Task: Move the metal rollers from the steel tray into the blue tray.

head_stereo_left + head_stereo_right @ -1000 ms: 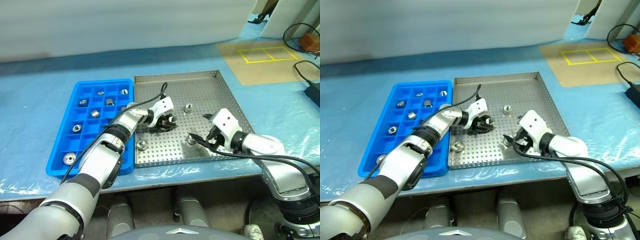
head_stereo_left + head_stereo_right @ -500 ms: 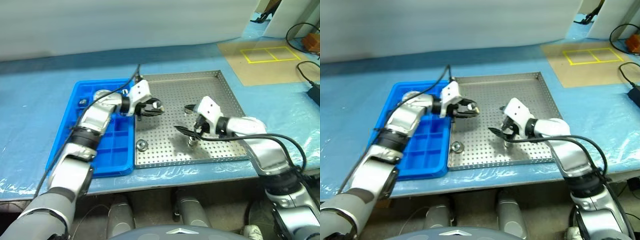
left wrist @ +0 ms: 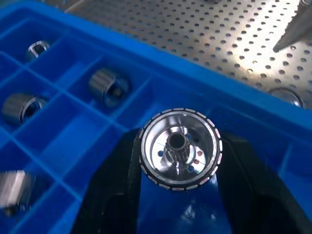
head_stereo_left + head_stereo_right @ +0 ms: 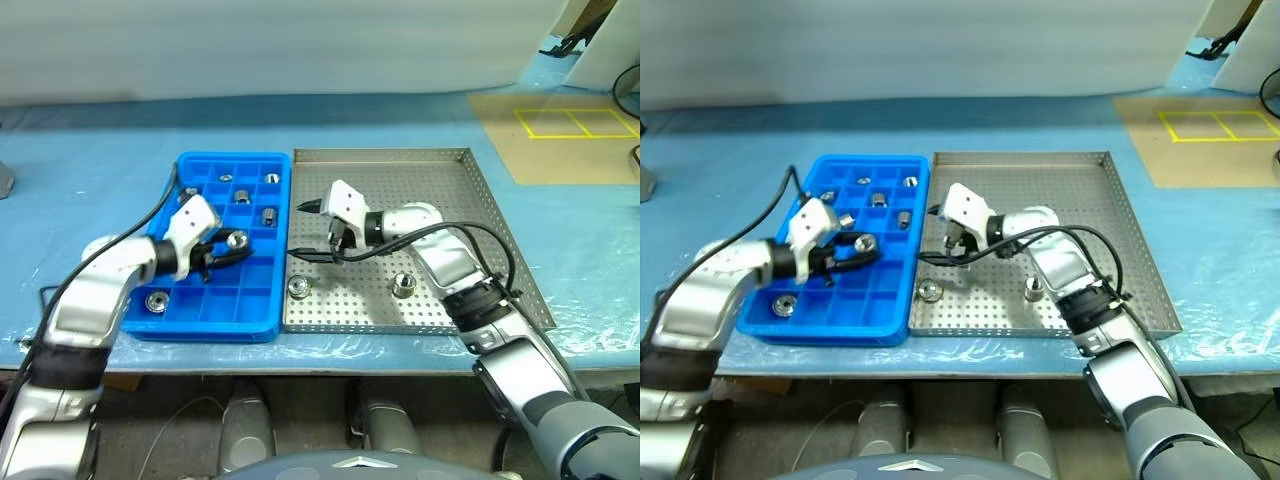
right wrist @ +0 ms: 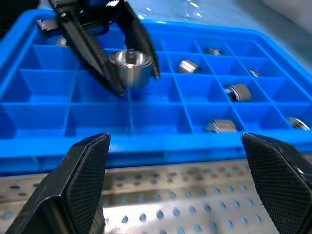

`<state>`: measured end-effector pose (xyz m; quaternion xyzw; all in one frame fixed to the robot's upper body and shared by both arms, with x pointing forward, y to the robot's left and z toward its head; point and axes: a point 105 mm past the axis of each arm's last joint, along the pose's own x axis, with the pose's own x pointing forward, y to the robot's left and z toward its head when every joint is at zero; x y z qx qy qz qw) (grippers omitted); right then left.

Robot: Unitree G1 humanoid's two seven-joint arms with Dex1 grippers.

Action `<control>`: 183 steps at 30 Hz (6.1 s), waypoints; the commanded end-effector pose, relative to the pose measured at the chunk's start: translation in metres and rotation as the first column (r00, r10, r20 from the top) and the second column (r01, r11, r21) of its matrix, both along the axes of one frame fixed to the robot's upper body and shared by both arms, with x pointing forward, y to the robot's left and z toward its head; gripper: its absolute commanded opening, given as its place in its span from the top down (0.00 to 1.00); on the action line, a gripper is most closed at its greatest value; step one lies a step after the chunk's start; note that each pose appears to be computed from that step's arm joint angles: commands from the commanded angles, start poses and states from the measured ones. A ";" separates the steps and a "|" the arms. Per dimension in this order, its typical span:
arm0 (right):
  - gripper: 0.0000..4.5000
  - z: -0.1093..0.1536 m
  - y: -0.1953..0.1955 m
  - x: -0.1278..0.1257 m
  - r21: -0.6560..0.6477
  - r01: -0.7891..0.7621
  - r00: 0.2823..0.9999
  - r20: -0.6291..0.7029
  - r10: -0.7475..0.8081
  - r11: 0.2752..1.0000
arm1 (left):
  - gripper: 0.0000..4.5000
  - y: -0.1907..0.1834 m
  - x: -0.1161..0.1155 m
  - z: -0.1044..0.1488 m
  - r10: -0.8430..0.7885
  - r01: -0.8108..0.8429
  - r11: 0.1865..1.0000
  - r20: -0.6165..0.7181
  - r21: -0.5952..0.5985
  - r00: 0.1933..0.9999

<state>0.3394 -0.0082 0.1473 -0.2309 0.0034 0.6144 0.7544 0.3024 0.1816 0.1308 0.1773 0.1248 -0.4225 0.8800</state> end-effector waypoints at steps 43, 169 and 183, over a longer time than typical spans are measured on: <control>0.00 -0.001 0.019 0.001 -0.003 -0.087 0.996 0.029 0.087 0.996 | 0.24 0.028 0.005 -0.019 0.290 -0.290 0.957 0.000 0.007 0.957; 0.21 0.011 -0.035 -0.009 -0.079 -0.076 0.997 -0.028 0.074 0.994 | 0.24 -0.010 0.000 0.024 -0.126 0.126 0.990 0.001 -0.067 0.992; 0.21 -0.004 -0.124 -0.039 -0.185 0.255 0.962 -0.049 -0.268 0.949 | 0.24 -0.100 0.008 0.002 -0.440 0.426 0.888 -0.049 -0.173 0.897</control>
